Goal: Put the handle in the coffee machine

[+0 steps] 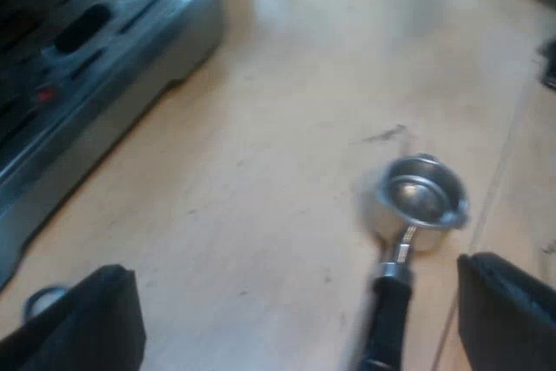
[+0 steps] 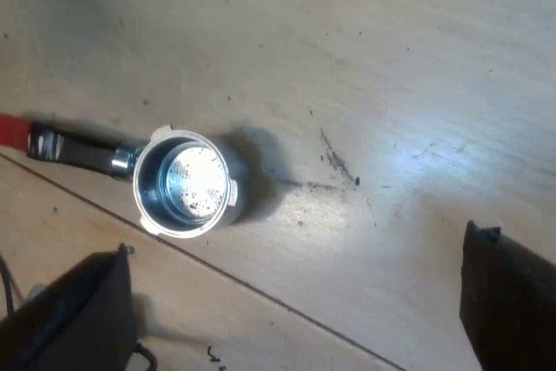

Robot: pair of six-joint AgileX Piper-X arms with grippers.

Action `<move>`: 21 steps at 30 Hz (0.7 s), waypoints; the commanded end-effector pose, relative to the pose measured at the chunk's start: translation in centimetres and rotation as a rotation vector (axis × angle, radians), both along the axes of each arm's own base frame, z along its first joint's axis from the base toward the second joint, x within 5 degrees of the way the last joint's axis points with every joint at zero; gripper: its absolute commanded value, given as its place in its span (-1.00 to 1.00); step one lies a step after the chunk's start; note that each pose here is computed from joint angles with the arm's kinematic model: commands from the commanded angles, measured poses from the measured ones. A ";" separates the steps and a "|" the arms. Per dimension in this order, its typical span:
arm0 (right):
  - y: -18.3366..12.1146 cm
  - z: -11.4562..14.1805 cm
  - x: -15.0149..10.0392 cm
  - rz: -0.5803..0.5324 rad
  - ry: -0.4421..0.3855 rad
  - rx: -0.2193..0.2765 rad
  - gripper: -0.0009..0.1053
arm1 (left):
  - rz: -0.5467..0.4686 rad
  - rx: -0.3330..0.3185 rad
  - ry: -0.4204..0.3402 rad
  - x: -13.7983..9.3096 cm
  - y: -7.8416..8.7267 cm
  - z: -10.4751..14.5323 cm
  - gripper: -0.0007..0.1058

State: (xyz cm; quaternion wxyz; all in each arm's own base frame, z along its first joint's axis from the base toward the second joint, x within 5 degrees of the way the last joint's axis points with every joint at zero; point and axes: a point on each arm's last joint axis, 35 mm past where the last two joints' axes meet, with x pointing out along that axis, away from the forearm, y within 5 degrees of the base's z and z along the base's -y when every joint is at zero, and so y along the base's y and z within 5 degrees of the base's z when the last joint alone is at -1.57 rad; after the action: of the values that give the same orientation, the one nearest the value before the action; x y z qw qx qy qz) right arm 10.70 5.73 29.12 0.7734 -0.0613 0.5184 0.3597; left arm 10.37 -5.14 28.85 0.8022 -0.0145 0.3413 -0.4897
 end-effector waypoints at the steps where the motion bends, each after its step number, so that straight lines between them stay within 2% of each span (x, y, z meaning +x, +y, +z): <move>1: 1.8 -0.2 0.3 0.010 0.046 -0.037 0.49 | -0.079 0.005 -0.033 -0.1 -0.6 0.2 0.46; 6: 4.5 -0.7 0.2 -0.044 0.047 -0.104 0.49 | -0.220 0.070 -0.081 -1.0 -0.8 -0.4 0.46; 12: 8.0 -1.4 -0.9 -0.076 -0.039 -0.159 0.49 | -0.250 0.094 -0.056 -1.5 -0.6 -0.8 0.46; 14: 9.1 -1.8 -1.3 -0.081 -0.035 -0.165 0.50 | -0.250 0.094 -0.056 -1.5 -0.6 -0.8 0.46; 18: 11.0 -3.2 -1.8 -0.131 0.020 -0.192 0.71 | -0.292 0.100 -0.060 -1.8 -1.0 -0.8 0.46; 19: 11.6 -3.8 -1.7 -0.134 0.038 -0.215 0.80 | -0.307 0.099 -0.061 -1.9 -1.1 -0.8 0.46; 21: 12.3 -4.4 -1.6 -0.120 0.056 -0.225 0.86 | -0.318 0.099 -0.061 -2.0 -1.2 -0.8 0.46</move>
State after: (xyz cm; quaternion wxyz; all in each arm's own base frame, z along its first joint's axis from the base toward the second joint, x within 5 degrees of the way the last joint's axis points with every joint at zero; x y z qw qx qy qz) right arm 9.00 17.72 24.65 0.7676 -0.1093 0.5782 0.2542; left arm 8.48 -6.27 27.83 0.7263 0.0943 0.3411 -0.5892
